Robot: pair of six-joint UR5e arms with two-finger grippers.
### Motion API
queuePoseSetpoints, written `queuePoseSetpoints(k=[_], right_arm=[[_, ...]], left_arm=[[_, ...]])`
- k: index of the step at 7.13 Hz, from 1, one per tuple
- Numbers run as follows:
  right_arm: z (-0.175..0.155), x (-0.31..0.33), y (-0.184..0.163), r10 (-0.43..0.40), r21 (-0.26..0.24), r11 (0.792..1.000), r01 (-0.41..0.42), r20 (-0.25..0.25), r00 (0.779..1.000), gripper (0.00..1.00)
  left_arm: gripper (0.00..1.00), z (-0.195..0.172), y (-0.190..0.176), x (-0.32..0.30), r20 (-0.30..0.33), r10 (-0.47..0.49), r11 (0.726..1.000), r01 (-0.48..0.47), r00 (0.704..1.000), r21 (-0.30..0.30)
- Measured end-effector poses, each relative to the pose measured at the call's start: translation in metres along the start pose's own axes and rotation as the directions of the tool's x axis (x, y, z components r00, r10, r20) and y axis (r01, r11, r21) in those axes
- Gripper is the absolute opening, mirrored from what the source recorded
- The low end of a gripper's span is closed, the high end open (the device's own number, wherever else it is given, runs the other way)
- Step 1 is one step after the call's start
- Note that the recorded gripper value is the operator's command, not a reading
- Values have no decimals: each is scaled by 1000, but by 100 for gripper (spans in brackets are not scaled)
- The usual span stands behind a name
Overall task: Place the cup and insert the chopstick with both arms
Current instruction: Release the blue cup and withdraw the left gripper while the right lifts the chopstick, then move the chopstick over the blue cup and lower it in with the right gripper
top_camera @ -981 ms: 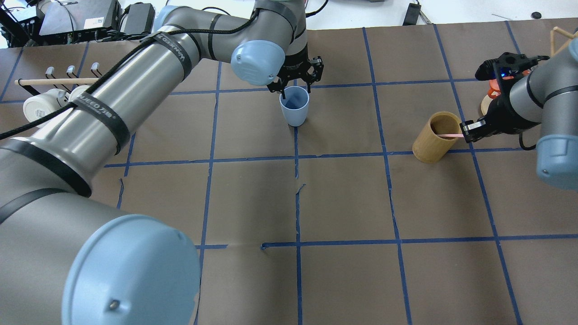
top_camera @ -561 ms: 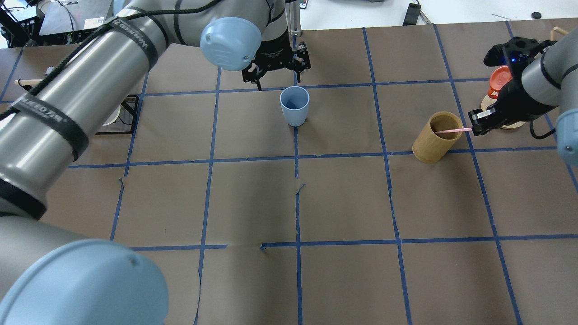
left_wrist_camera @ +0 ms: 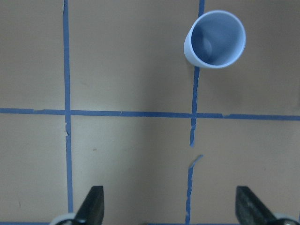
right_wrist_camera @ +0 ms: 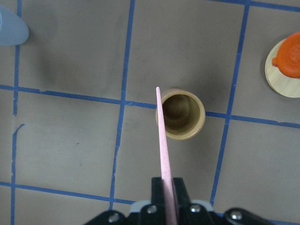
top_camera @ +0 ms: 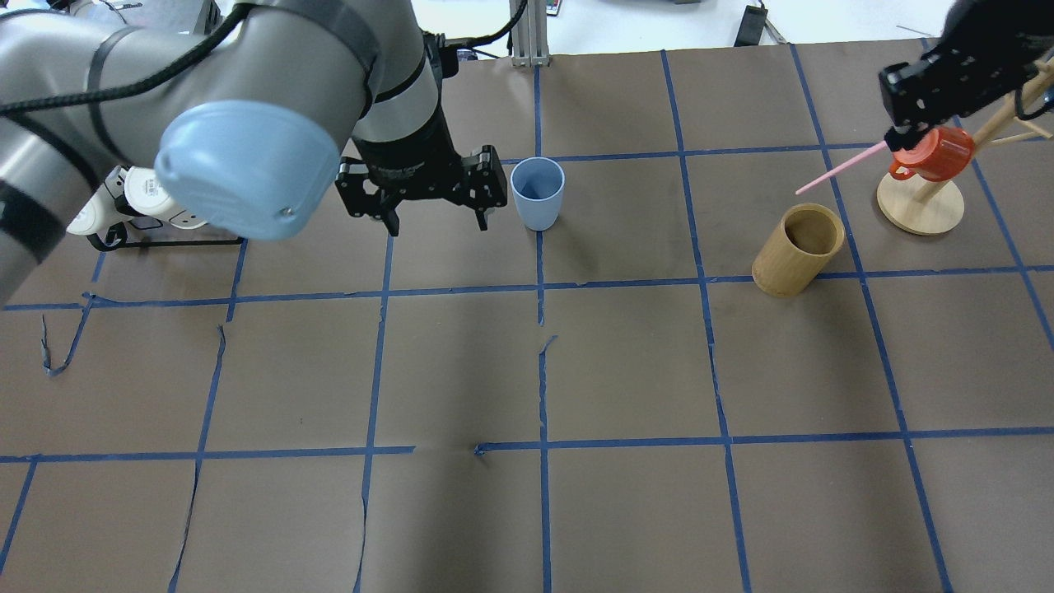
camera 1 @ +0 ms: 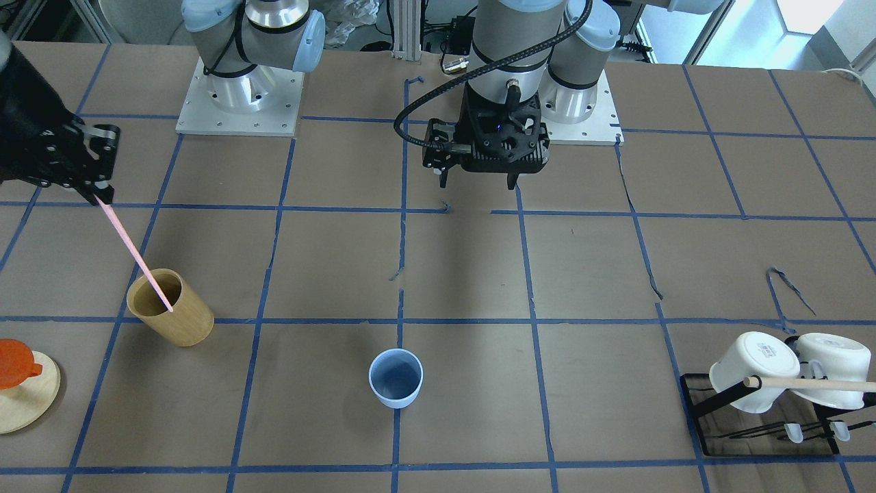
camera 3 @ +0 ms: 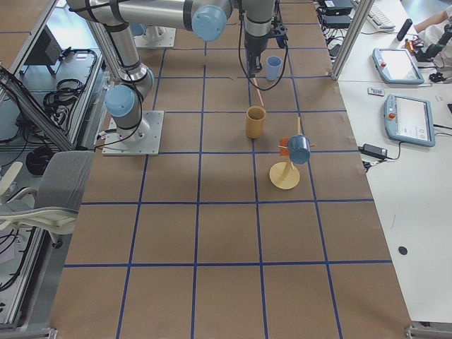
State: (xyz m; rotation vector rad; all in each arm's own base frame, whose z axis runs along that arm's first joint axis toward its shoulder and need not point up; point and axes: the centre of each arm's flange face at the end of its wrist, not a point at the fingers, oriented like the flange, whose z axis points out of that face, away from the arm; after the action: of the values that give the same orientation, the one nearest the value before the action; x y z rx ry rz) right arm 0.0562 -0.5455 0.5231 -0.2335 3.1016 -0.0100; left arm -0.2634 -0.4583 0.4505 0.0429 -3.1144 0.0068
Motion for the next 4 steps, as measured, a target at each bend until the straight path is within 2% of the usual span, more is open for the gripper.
queuePoseSetpoints(k=[2, 4], right_arm=[[-11, -79, -16, -21, 14, 1000, 21, -26, 999, 3], [-10, -143, -32, -20, 27, 999, 20, -5, 1000, 2]], left_arm=[[100, -12, 8, -30, 26, 28, 999, -29, 999, 18], [100, -38, -7, -74, 39, 138, 990, -138, 990, 12]])
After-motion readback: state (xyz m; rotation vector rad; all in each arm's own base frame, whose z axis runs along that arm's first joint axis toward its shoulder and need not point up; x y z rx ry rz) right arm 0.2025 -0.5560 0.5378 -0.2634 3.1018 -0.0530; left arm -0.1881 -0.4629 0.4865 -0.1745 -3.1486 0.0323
